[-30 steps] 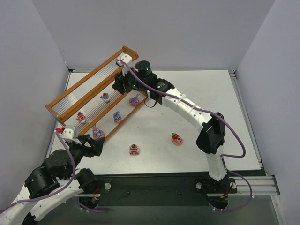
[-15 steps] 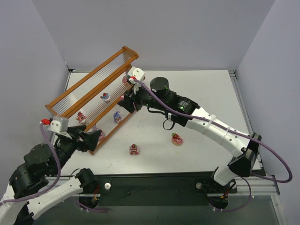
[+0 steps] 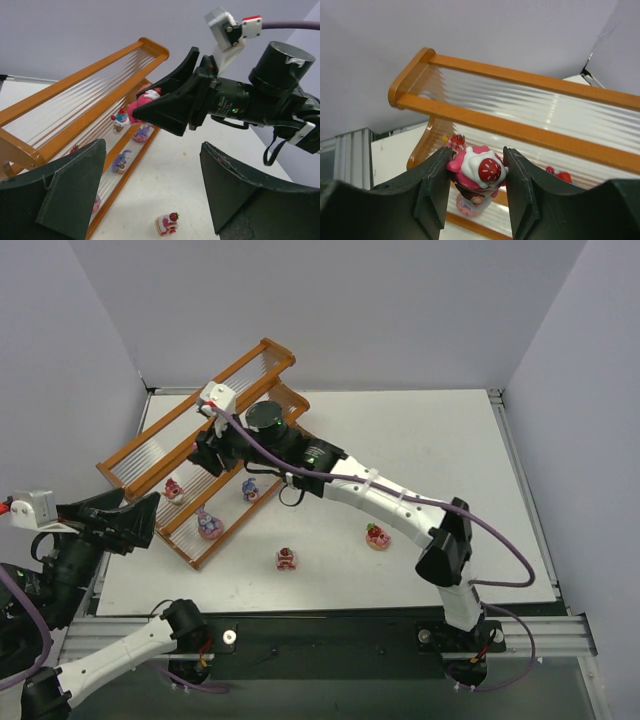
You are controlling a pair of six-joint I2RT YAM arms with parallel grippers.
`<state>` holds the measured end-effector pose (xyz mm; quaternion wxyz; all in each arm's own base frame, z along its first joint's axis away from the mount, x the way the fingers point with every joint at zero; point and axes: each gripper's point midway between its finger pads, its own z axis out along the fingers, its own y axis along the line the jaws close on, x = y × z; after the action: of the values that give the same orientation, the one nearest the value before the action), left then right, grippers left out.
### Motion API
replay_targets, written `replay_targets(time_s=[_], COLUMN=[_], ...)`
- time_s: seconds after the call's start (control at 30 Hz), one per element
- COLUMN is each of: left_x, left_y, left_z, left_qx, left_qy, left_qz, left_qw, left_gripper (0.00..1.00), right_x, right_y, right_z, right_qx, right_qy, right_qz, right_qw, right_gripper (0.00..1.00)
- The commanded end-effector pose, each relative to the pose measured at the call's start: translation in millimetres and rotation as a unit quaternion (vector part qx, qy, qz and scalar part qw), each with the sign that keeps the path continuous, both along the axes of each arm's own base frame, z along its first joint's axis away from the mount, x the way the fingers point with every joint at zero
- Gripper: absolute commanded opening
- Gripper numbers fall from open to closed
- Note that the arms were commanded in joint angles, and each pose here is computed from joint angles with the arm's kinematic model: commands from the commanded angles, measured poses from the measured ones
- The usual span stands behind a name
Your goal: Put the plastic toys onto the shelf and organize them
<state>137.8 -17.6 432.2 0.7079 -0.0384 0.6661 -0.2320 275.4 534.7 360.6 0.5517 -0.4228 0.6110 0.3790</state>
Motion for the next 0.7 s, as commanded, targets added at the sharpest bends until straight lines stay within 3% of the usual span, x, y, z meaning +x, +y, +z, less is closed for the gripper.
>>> replay_targets(time_s=[0.0,0.67], left_x=[-4.6,-3.2], left_y=[21.7,16.9], left_z=[9.1,-13.6], left_qx=[-0.008,-0.008], left_qy=[-0.017,-0.006], left_qz=[0.03,0.025], left_qw=[0.999,1.0], left_gripper=[0.86,0.86], right_x=[5.8,64.7], right_y=[33.8,35.7], right_z=[46.9,61.7], right_qx=[0.077,0.135], right_qy=[-0.034,-0.069], right_qz=[-0.002,-0.065], right_qw=[0.996,0.986], right_gripper=[0.0,0.0])
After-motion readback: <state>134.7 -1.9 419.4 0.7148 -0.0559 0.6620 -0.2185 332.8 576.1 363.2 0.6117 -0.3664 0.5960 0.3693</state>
